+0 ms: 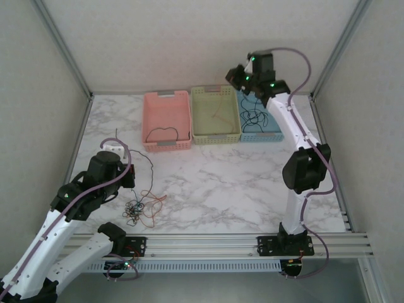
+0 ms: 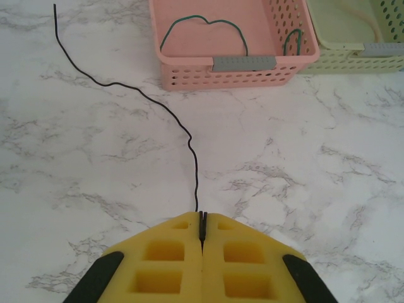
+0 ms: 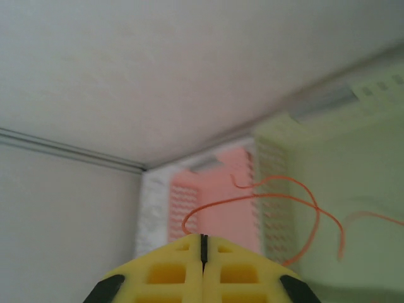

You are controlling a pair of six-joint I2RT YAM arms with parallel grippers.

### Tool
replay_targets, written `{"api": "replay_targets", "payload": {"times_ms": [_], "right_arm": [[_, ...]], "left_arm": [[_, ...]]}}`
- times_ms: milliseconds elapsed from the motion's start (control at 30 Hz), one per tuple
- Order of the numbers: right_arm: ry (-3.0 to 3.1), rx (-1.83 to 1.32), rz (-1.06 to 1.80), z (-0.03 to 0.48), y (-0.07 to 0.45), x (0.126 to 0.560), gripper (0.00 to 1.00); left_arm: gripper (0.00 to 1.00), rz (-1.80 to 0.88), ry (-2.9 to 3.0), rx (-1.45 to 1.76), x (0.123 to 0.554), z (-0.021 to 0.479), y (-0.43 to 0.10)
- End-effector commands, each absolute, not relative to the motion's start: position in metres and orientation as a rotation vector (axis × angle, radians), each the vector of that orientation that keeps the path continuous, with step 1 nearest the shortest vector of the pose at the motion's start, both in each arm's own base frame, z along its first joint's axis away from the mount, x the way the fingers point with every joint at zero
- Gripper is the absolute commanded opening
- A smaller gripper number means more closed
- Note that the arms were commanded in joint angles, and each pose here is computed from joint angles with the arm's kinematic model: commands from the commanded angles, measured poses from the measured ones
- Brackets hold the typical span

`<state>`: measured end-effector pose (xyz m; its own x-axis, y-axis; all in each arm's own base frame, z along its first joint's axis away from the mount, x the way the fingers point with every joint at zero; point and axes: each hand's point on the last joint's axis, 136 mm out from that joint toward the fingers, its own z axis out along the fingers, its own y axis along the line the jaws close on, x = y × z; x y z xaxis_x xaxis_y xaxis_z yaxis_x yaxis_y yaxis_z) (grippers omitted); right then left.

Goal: Untangle the cables

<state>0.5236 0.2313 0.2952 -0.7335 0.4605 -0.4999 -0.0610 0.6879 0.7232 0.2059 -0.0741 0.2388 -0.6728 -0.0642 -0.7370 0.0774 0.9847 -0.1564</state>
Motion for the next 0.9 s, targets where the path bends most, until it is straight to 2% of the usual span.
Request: {"api": "replay_targets", "payload": {"times_ms": [0, 67, 200, 233, 300, 433, 500, 633, 867], "right_arm": [[2.222, 0.283, 0.849, 0.26, 0.224, 0.52, 0.0], [2.295, 0.279, 0.787, 0.221, 0.228, 0.514, 0.0], [2.41, 0.227, 0.707, 0.176, 0.236, 0.504, 0.0], [2.425, 0.21, 0.695, 0.171, 0.238, 0.502, 0.01], [2.436, 0.182, 0.669, 0.167, 0.239, 0.5, 0.1], [2.428, 0.136, 0.597, 0.178, 0.236, 0.501, 0.39], [2.412, 0.107, 0.582, 0.189, 0.236, 0.499, 0.47], [2.353, 0.032, 0.543, 0.221, 0.236, 0.49, 0.5], [2.266, -0.035, 0.611, 0.255, 0.236, 0.458, 0.5]], "left_arm": [[0.0, -0.227, 2.298, 0.025, 0.206, 0.236, -0.075], [0.0, -0.227, 2.298, 0.025, 0.206, 0.237, -0.075], [0.0, -0.229, 2.3, 0.027, 0.206, 0.236, -0.075], [0.0, -0.228, 2.301, 0.027, 0.206, 0.236, -0.075], [0.0, -0.231, 2.299, 0.028, 0.206, 0.236, -0.076], [0.0, -0.231, 2.302, 0.029, 0.206, 0.236, -0.076], [0.0, -0.231, 2.303, 0.03, 0.206, 0.236, -0.076], [0.0, -0.231, 2.302, 0.029, 0.207, 0.236, -0.076], [0.0, -0.242, 2.305, 0.034, 0.206, 0.235, -0.078]]}}
